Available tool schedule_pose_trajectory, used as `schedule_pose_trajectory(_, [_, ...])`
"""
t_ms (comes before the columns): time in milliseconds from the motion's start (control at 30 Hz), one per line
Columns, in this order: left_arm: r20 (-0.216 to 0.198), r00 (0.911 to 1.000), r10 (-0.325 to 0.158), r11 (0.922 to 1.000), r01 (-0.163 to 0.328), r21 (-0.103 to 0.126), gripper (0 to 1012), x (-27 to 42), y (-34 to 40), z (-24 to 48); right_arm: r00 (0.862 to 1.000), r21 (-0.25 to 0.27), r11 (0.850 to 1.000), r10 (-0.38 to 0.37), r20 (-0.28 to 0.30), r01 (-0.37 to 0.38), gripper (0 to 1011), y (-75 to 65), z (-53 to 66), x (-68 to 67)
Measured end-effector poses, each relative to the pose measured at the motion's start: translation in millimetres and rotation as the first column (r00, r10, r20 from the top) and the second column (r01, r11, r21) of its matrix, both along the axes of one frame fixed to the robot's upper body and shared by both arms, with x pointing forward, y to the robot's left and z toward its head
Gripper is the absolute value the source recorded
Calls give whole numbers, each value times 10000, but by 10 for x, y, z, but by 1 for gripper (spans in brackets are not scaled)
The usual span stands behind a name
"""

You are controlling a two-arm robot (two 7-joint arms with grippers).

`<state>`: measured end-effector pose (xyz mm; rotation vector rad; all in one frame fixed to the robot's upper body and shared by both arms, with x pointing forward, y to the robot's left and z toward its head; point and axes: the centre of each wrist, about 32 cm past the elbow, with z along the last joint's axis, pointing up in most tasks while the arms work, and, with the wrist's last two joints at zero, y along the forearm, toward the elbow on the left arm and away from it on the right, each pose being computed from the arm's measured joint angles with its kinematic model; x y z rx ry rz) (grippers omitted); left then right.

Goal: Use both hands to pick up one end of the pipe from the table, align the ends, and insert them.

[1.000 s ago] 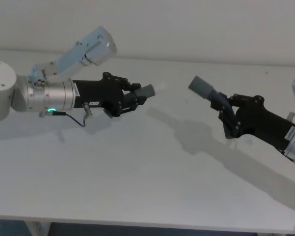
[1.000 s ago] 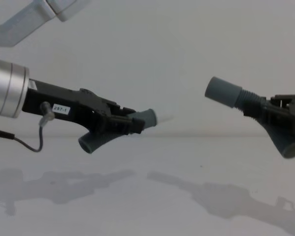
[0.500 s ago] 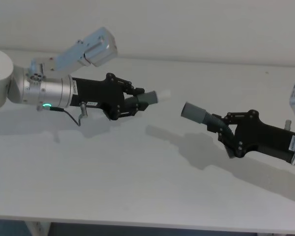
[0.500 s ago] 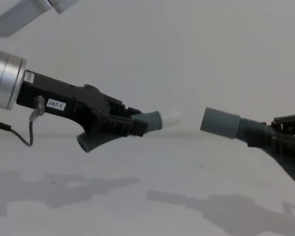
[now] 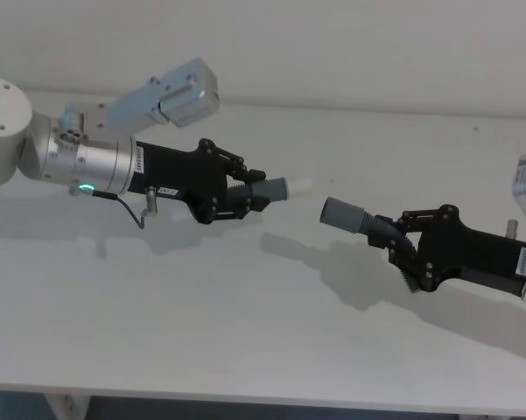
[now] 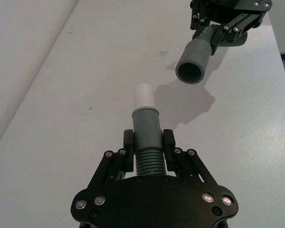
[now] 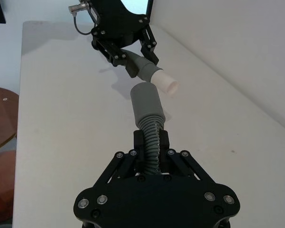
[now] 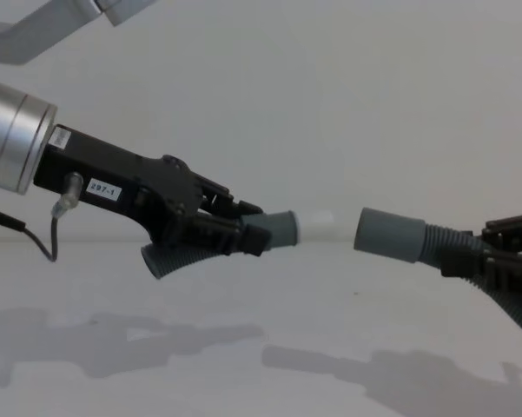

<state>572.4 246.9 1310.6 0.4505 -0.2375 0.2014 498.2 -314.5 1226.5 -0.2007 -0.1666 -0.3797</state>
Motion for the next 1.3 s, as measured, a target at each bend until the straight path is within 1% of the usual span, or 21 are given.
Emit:
schedule_pose_trajectory(167, [-33, 9999, -124, 9999, 124, 108, 353, 3, -14, 3, 10000, -35, 10000, 57, -54, -57, 164, 0, 4, -9])
schedule_pose_trajectory(500, [-109, 9998, -178, 9995, 181, 249, 352, 2, -38, 5, 9998, -132, 9998, 114, -188, -117, 164, -4, 6, -19])
schedule_pose_trajectory(933, [-202, 9994, -278, 9991, 284, 320, 353, -1, -78, 3, 9991, -243, 9995, -193, -368, 185, 162, 11, -10, -23])
schedule_pose_trajectory(1300, [-256, 9993, -277, 9989, 287, 374, 353, -17, -85, 2, 9976, -407, 9980, -500, -487, 480, 162, 29, -36, -27])
